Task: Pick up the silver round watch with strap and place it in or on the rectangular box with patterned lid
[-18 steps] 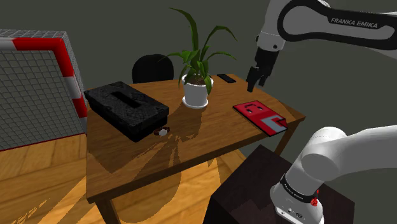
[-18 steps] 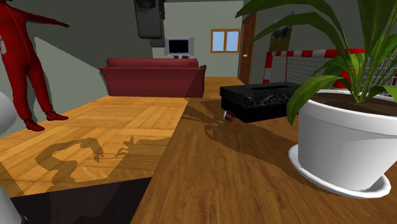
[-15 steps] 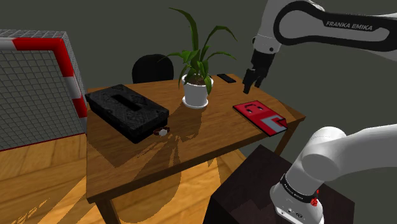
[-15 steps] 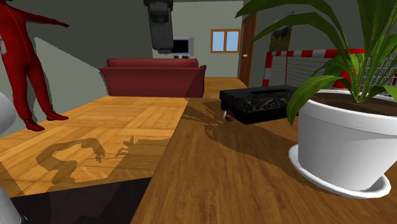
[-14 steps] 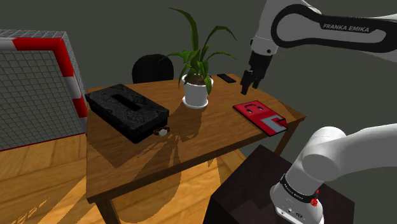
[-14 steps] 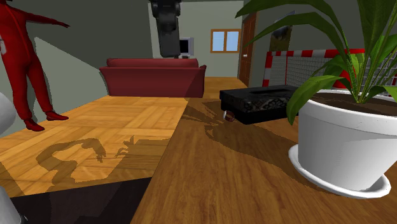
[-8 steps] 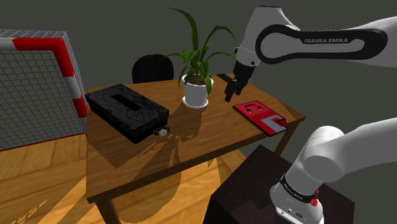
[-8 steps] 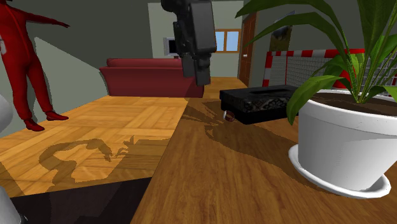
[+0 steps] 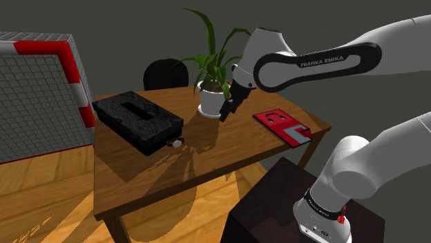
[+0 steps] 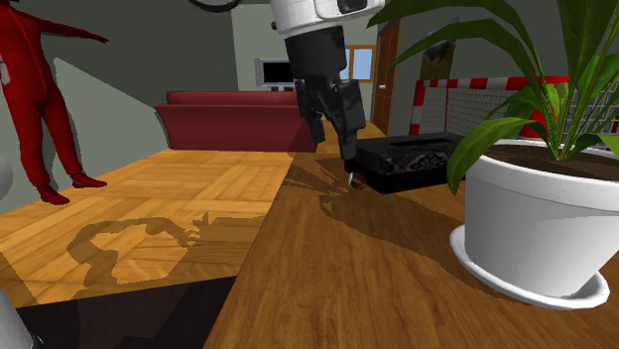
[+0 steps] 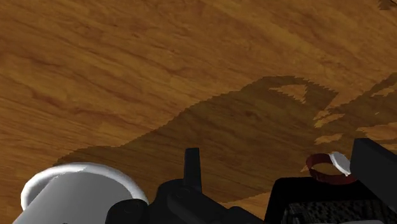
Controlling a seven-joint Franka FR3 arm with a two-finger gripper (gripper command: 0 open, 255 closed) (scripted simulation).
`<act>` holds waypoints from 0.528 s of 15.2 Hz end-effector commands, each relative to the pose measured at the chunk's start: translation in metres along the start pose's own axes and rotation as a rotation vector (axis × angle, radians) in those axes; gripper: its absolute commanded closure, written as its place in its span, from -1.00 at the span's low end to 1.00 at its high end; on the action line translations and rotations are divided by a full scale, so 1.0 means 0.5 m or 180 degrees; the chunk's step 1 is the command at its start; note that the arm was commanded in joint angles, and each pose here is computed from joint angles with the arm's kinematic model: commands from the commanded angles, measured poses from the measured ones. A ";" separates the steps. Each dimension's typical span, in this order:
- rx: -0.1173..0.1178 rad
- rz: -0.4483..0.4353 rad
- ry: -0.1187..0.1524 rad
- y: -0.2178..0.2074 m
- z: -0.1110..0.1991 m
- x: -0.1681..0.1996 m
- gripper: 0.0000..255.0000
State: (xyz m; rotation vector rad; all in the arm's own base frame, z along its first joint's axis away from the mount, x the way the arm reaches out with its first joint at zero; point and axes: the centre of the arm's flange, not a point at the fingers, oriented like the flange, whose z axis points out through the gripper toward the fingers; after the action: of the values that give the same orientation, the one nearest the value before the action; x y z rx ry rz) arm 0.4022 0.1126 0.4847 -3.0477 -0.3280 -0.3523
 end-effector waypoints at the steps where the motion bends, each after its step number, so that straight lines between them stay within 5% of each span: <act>1: 0.0046 -0.0100 0.0099 -0.026 0.031 0.015 -1.00; 8: 0.0203 -0.0446 0.0411 -0.130 0.131 0.087 -1.00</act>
State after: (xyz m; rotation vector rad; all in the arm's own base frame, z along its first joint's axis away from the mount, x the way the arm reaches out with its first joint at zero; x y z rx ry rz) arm 0.4404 0.1793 0.4391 -2.9459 -0.5119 -0.5098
